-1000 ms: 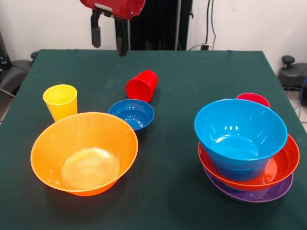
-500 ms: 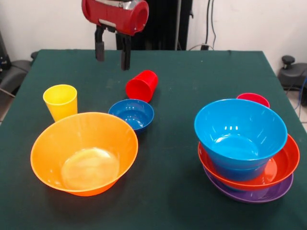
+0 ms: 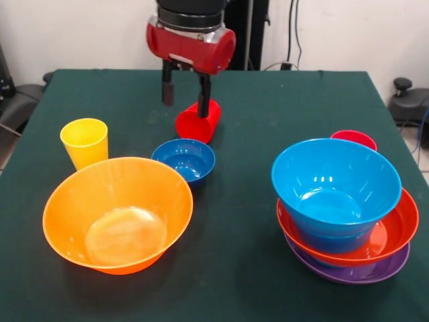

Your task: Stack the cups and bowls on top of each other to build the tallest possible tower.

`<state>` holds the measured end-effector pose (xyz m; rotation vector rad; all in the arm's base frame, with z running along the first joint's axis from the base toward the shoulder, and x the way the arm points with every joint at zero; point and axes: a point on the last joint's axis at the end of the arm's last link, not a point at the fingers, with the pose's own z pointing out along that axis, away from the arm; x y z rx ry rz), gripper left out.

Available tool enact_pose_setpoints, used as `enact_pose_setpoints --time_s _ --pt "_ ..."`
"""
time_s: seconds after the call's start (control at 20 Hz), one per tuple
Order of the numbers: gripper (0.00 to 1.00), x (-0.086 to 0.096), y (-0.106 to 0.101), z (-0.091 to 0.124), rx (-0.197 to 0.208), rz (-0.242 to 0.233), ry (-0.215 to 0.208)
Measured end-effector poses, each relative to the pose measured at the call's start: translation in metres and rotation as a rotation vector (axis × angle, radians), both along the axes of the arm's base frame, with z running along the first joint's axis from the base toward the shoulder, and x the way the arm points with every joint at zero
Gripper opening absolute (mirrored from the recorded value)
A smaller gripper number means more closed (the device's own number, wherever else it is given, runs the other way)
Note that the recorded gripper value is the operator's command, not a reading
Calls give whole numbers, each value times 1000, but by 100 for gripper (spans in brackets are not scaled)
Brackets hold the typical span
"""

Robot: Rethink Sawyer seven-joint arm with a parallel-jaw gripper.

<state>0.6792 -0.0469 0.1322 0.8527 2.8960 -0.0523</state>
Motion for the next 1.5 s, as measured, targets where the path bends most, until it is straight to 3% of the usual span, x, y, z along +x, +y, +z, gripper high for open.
enact_pose_setpoints --time_s 0.35,1.0,1.5 --pt "100 0 20 -19 1 -1 9" --pt "100 10 3 -72 -31 -12 13" --pt "100 13 6 -95 -33 -29 32"
